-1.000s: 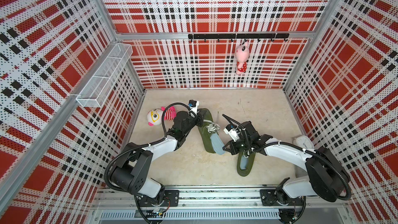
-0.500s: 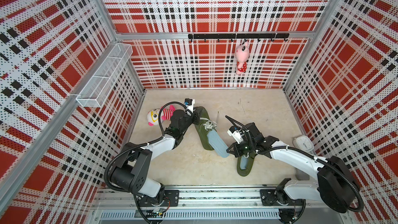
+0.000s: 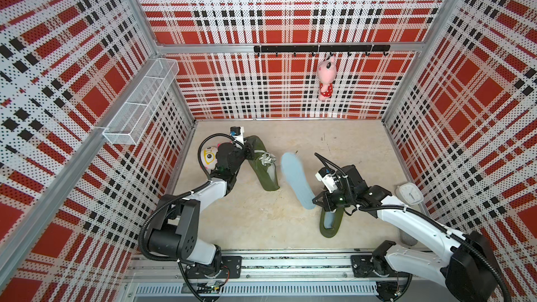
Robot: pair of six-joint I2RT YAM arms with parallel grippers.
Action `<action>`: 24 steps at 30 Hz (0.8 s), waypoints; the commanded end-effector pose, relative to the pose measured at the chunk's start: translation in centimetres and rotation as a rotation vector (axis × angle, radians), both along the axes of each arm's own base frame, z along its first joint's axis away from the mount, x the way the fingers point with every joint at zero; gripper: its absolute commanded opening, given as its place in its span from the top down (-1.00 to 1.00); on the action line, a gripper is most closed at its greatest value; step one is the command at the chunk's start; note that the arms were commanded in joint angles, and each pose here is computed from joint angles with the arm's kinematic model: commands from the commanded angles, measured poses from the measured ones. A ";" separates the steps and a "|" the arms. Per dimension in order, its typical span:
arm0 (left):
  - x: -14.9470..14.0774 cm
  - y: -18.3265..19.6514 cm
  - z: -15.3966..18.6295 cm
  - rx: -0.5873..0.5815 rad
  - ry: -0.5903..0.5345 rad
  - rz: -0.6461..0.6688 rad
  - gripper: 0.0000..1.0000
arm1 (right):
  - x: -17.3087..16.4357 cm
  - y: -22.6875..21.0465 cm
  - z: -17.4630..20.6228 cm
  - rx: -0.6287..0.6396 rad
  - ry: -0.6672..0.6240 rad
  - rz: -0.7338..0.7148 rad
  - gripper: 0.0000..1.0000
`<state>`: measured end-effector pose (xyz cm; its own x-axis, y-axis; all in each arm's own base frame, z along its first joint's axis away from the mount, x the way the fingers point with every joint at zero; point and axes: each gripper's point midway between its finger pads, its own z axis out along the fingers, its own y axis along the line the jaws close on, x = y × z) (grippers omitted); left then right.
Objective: Remove the insole from the shoe
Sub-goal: Remove the insole from the shoe, then place the insole at the center of the board.
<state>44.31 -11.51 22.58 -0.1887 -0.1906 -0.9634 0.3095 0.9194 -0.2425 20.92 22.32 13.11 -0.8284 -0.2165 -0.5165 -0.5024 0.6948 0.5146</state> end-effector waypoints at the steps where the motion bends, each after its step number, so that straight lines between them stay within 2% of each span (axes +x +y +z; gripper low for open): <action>1: -0.7 1.8 3.6 -0.050 -0.094 0.044 0.64 | 0.3 -1.2 1.3 0.003 -0.021 -0.028 1.00; 6: -1.5 4.1 4.6 -0.085 -0.110 0.076 0.70 | 2.4 -2.8 3.5 0.058 -0.055 -0.088 1.00; 12: -3.9 3.2 5.6 -0.093 -0.140 -0.017 0.71 | 9.1 -3.1 5.7 0.141 -0.110 -0.155 1.00; 19: -6.3 1.7 5.4 -0.116 -0.104 -0.133 0.72 | 18.4 -2.2 2.9 0.137 -0.064 -0.180 1.00; 24: -7.5 1.2 5.5 -0.152 -0.082 -0.164 0.72 | 23.1 -2.4 -0.3 0.102 -0.004 -0.232 1.00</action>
<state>38.03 -9.73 26.32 -0.1687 -0.2684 -0.9484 0.4238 0.8490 -0.3157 41.92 20.12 12.93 -0.8594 0.0248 -0.5108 -0.3322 0.7322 0.5946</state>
